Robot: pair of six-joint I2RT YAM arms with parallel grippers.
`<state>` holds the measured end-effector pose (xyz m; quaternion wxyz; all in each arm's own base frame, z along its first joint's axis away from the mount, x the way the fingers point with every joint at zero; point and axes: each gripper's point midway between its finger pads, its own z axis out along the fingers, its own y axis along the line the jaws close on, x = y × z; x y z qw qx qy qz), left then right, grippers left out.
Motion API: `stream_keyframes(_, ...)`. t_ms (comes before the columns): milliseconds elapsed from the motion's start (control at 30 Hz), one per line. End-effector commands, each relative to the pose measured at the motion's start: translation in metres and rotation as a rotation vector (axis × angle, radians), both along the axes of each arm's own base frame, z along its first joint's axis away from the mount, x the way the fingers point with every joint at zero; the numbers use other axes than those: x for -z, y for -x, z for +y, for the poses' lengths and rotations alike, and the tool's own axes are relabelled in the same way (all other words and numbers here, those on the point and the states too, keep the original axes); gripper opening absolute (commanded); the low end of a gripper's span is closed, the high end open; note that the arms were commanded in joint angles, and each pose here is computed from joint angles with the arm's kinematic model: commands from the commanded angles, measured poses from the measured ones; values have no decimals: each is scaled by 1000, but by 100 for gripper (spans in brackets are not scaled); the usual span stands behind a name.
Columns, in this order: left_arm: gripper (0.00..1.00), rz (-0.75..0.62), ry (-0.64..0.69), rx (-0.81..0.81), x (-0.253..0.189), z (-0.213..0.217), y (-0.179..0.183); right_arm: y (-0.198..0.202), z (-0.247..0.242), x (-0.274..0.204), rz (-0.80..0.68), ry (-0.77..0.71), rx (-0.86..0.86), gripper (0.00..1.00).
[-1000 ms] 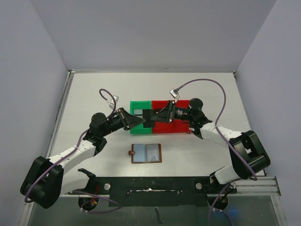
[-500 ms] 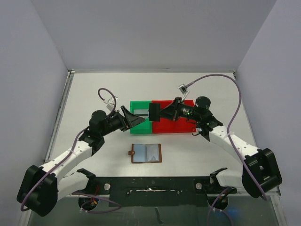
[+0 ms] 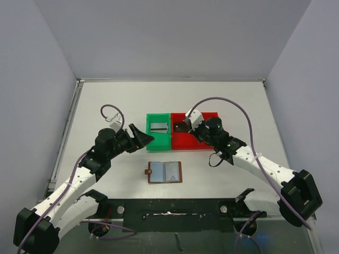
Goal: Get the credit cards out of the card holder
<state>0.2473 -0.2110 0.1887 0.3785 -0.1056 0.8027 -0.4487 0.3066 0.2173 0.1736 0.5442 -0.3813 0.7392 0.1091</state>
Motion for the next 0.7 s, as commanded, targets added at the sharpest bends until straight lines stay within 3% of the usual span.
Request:
stream_keyframes(0, 75, -15, -62, -29, 0, 12, -1, -30, -18, -3, -99, 261, 40, 0)
stream_keyframes(667, 75, 101, -184, -76, 29, 32, 7, -77, 16, 34, -55, 462, -64, 0)
